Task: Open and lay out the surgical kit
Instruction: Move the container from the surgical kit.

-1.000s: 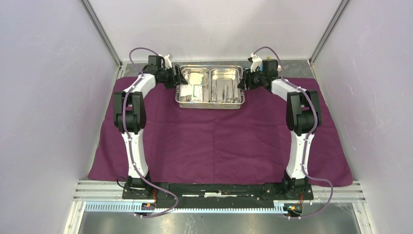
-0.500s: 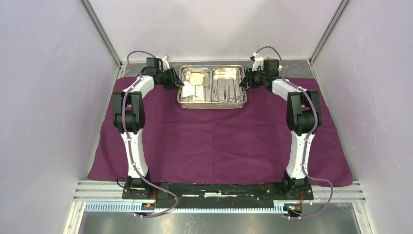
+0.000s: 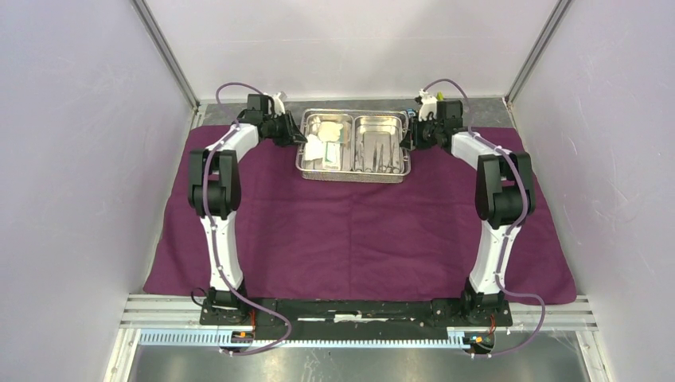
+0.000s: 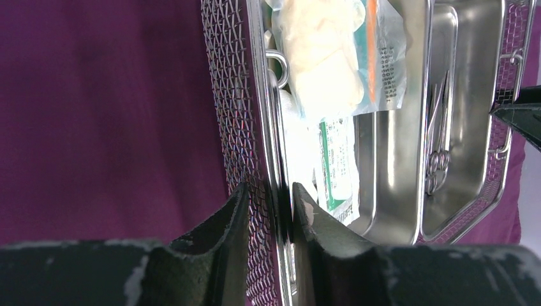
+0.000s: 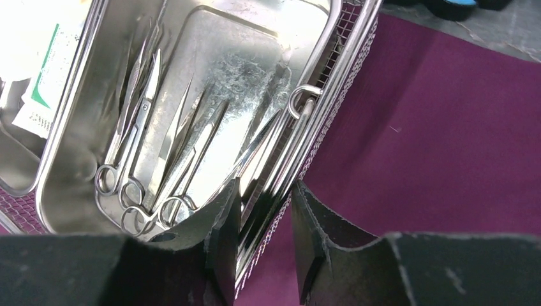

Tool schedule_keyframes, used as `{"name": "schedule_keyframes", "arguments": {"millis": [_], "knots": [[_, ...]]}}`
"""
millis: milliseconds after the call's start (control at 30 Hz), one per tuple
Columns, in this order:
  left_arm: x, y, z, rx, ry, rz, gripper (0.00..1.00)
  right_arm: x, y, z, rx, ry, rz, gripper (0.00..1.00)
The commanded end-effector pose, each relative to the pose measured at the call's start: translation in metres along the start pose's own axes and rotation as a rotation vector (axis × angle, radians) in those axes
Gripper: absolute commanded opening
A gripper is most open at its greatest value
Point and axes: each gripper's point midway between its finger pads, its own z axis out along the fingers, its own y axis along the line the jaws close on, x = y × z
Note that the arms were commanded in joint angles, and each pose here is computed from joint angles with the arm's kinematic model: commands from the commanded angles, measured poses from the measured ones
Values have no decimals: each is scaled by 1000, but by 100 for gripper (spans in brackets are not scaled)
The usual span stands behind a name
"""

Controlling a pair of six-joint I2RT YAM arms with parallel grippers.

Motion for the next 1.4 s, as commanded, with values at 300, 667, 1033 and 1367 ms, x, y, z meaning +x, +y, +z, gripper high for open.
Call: {"name": "schedule_keyframes", "arguments": {"millis": [300,667,1033,1367], "knots": [[10,-117,-1,189,29,185,2,-68,-27,-65,19,-174,-119,0],[40,-152,49,202,118,248,2,-53,-114,-95,173,-138,-86,0],[54,-157,58,183,167,298,23,-55,-159,-108,283,-91,-126,16],[-18,-97,-32,2,-52,381,98,-68,-150,-173,366,-129,-234,79]]}}
